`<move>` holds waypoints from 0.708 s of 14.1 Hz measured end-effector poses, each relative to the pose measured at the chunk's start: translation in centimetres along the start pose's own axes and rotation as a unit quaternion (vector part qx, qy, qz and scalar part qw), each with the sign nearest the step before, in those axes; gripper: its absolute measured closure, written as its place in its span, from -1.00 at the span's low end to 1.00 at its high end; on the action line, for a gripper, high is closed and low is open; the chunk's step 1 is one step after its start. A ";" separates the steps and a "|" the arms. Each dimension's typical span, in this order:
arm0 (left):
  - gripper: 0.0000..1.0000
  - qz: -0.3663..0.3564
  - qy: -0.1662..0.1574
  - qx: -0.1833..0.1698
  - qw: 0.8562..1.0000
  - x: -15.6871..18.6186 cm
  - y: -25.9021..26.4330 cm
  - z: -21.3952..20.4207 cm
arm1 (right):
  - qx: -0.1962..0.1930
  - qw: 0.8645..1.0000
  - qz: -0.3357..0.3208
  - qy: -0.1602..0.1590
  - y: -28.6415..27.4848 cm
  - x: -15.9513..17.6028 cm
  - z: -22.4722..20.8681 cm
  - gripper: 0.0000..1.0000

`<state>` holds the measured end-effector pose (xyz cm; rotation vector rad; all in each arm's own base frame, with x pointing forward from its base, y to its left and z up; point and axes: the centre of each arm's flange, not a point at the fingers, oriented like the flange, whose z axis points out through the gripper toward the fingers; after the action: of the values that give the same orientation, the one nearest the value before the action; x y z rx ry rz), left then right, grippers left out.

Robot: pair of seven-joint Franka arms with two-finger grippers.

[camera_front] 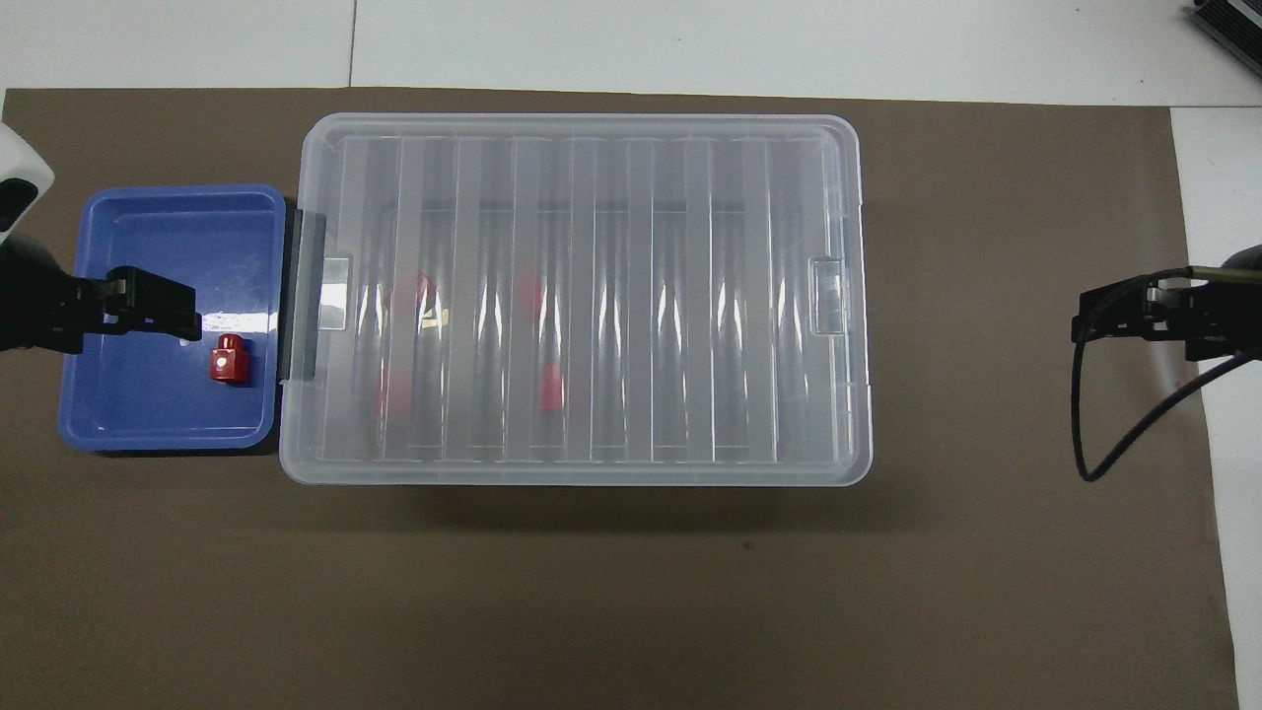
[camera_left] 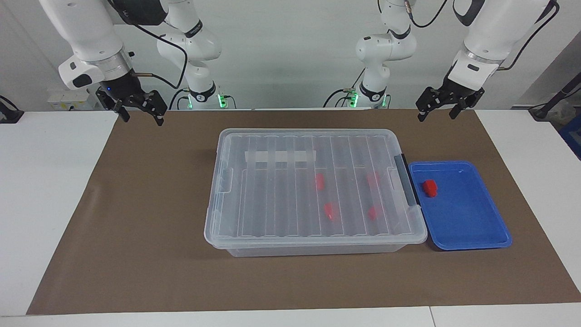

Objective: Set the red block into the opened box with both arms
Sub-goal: 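Move the right gripper toward the edge of the clear lid nearest it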

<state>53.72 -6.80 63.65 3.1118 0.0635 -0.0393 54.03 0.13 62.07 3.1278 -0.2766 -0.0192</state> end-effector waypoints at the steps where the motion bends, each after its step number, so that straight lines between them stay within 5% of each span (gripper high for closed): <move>1: -1.00 0.000 0.000 0.000 1.000 0.0 0.0 0.0 | 0.000 1.000 0.000 0.000 0.0 0.0 0.0 -1.00; 10: -1.00 0.000 0.000 0.000 1.000 0.0 0.0 0.0 | 0.012 0.999 -0.013 0.044 -3.5 0.8 2.4 -1.00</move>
<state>53.72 -6.80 63.65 3.1118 0.0637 -0.0398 55.42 3.41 59.69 3.1440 -0.2376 0.1235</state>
